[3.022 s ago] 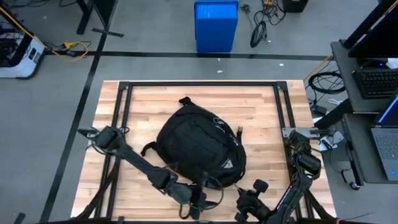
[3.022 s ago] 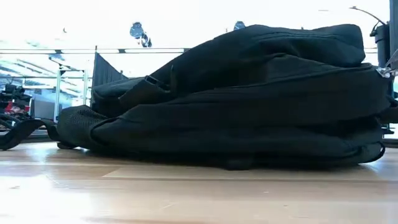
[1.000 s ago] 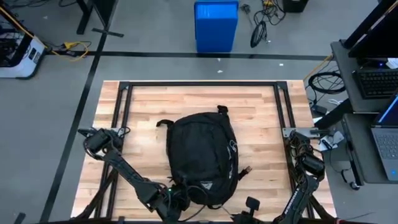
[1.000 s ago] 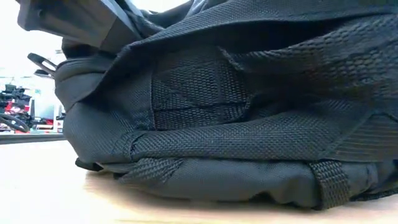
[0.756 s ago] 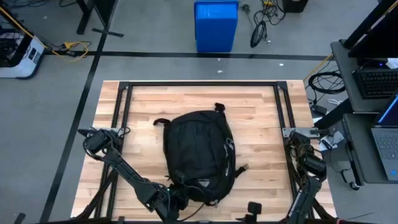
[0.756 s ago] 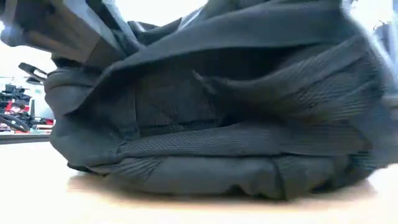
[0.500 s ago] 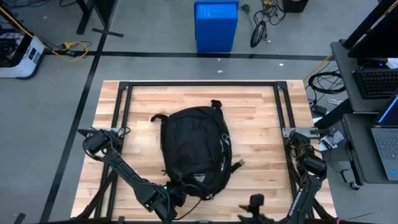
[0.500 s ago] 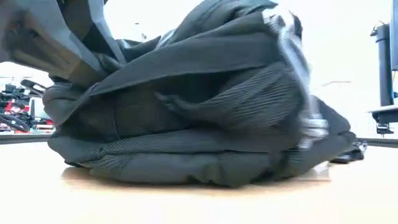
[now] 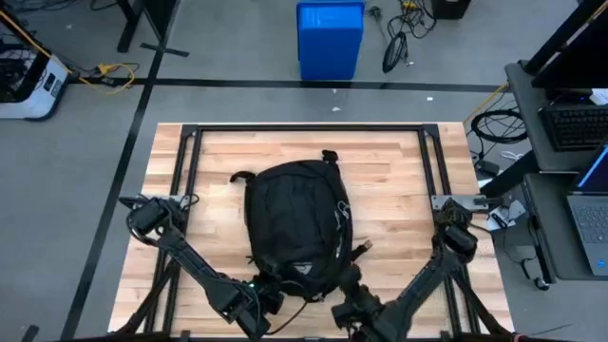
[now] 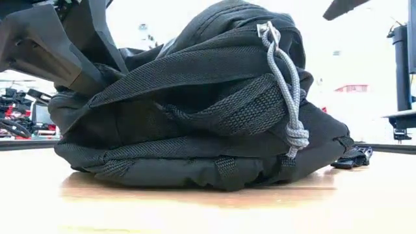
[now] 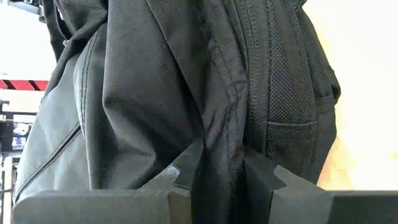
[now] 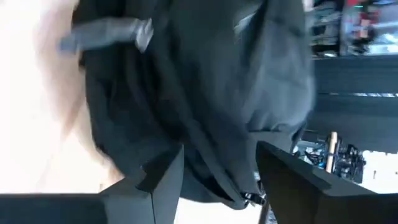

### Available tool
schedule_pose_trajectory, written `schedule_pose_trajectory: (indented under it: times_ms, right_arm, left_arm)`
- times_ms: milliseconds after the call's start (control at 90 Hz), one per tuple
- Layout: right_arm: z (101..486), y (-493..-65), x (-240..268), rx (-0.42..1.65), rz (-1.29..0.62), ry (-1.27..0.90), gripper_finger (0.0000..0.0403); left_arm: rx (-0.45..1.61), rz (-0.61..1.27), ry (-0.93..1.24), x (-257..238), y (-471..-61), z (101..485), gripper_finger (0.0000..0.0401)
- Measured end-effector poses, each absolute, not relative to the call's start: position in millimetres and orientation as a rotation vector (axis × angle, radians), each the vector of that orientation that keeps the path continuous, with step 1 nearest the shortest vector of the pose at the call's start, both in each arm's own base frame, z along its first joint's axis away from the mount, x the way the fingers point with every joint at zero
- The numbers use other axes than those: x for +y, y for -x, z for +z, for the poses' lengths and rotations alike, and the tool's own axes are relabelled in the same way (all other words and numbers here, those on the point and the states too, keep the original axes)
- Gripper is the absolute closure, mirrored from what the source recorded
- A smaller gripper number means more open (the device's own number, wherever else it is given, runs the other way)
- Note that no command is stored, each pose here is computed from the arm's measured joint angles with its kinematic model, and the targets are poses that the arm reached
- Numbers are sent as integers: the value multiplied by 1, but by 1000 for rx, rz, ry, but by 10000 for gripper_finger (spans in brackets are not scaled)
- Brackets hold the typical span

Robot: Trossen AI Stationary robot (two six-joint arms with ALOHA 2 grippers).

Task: Unpack backpack
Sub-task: Close the black backpack

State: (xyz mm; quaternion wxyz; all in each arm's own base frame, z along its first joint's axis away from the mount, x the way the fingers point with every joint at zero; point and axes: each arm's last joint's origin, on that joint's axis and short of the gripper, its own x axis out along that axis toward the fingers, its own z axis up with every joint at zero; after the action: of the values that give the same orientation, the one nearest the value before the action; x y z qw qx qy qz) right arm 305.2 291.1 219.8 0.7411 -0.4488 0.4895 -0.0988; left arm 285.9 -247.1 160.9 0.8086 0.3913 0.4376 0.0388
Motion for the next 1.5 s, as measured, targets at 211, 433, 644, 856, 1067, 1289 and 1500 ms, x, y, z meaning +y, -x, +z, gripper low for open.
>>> schedule_pose_trajectory:
  times_ms: [211,433,644,856,1067,1289,1500]
  right_arm:
    - [193,-314,271,1198,-178,1033,218]
    - [168,-338,252,1296,-128,667,270]
    - [171,-358,271,1067,-42,552,391]
    - [181,-376,286,838,7,491,402]
    - [186,-389,280,777,-18,454,403]
    - [183,-390,269,827,-60,457,403]
    - [181,-390,260,867,-102,507,403]
  left_arm:
    - [937,78,-837,-247,-286,161,336]
    - [925,111,-923,-243,-288,162,336]
    - [942,252,-1026,-226,-289,163,336]
    - [954,271,-1098,-225,-284,164,318]
    - [997,228,-1201,-234,-270,175,306]
    - [942,287,-1313,-242,-264,202,312]
    - [818,309,-1162,-259,-271,222,313]
